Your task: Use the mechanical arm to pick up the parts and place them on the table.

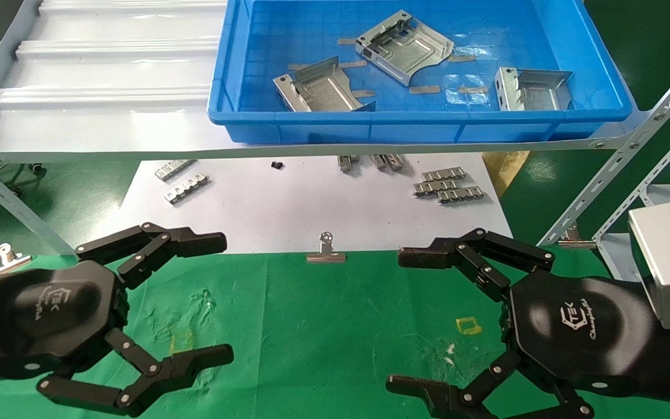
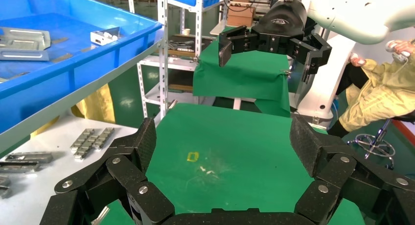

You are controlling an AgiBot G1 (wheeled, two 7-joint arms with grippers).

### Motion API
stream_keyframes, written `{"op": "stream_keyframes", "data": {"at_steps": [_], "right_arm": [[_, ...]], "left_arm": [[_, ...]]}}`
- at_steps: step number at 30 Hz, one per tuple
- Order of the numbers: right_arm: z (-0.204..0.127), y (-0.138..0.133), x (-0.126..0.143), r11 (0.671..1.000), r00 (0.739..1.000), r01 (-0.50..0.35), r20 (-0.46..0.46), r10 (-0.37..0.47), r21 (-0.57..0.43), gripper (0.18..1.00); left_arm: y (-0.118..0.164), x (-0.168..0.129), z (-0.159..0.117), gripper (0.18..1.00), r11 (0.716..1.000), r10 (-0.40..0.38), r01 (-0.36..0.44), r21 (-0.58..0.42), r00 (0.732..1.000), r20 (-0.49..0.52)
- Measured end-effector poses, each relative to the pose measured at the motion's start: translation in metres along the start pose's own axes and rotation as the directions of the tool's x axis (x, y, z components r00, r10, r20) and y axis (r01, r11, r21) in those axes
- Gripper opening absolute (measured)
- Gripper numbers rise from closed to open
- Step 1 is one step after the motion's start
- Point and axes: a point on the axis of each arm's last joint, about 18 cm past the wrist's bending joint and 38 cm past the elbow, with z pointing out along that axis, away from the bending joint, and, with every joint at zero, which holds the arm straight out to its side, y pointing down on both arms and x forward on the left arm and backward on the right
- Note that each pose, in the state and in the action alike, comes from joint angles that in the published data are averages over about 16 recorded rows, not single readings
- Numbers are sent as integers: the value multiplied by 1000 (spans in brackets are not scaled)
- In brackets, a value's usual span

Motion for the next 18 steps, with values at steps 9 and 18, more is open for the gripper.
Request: {"op": "stream_keyframes", "data": {"at_steps": [9, 18], "right_arm": [[0, 0, 0, 1000, 1000, 0, 0, 0, 0, 1000], [0, 0, 0, 1000, 1000, 0, 0, 0, 0, 1000]], "left_arm": [[0, 0, 0, 977, 1000, 0, 0, 0, 1000, 0], [0, 0, 0, 892, 1000, 0, 0, 0, 1000, 0]]}}
